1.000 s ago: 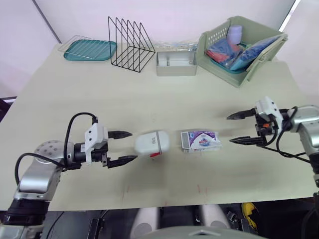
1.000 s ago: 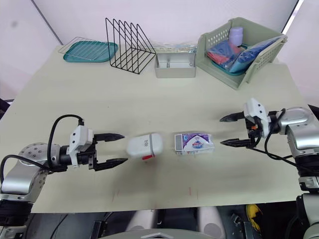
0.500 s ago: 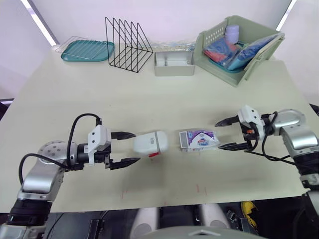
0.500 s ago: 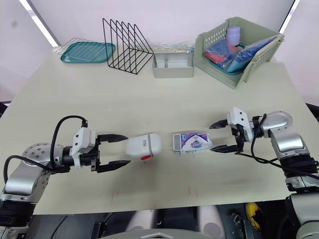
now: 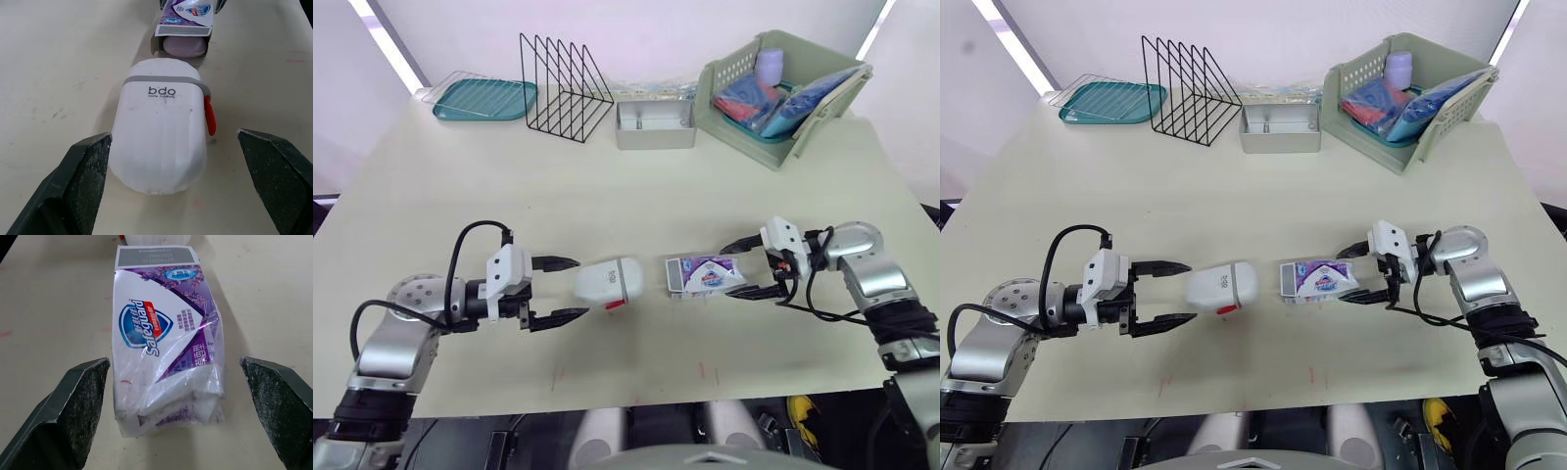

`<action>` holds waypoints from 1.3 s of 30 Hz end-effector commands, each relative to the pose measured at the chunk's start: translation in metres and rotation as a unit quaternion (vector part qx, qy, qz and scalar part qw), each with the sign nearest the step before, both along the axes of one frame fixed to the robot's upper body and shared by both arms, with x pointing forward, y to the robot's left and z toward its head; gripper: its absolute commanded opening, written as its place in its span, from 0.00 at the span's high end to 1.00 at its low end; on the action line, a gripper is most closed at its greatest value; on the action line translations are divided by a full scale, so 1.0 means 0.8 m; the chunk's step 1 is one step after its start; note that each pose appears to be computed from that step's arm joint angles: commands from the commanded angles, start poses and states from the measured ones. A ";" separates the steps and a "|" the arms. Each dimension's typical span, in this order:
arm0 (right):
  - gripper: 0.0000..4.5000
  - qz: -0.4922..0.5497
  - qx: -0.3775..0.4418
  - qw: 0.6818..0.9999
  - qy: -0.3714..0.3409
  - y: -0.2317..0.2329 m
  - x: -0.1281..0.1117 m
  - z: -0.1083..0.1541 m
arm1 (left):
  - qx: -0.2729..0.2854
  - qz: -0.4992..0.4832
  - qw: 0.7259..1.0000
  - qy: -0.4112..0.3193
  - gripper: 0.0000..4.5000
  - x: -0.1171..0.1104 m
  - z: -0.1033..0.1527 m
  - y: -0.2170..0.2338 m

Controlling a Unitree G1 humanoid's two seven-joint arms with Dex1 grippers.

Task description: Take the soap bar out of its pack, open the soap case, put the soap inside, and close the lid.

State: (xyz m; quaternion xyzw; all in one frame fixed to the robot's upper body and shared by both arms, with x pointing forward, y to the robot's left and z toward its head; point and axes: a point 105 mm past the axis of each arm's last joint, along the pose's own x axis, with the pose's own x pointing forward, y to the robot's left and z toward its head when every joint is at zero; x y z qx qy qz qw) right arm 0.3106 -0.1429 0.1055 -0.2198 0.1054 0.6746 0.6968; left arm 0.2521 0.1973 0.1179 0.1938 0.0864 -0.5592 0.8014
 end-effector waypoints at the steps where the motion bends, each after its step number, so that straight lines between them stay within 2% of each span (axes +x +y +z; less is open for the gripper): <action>1: 0.41 -0.002 0.006 1.000 -0.016 -0.002 0.003 0.009 | -0.002 -0.001 1.000 -0.018 0.00 -0.001 0.007 -0.002; 6: 0.86 -0.017 0.006 1.000 -0.017 -0.005 0.005 0.007 | -0.001 0.005 1.000 -0.016 0.00 -0.002 0.005 0.000; 7: 0.99 -0.020 0.007 1.000 -0.018 -0.006 0.005 0.007 | -0.001 0.006 1.000 -0.016 0.00 -0.002 0.005 0.000; 15: 0.99 -0.038 0.007 0.999 -0.031 -0.018 -0.001 0.017 | 0.000 0.013 1.000 -0.011 0.00 -0.004 0.001 0.003; 22: 0.99 -0.059 -0.044 0.996 -0.058 -0.042 -0.012 0.058 | -0.005 0.015 1.000 -0.009 0.00 -0.003 -0.001 0.002; 27: 0.99 -0.090 -0.089 0.990 -0.055 -0.050 -0.023 0.075 | -0.008 0.010 1.000 -0.010 0.00 -0.002 0.000 0.002; 30: 0.99 -0.112 -0.127 0.984 -0.058 -0.054 -0.026 0.078 | -0.008 0.005 1.000 -0.011 0.00 -0.001 0.000 0.000; 39: 0.99 -0.129 -0.173 0.974 -0.064 -0.055 -0.027 0.075 | -0.007 0.000 1.000 -0.011 0.00 0.000 0.001 -0.002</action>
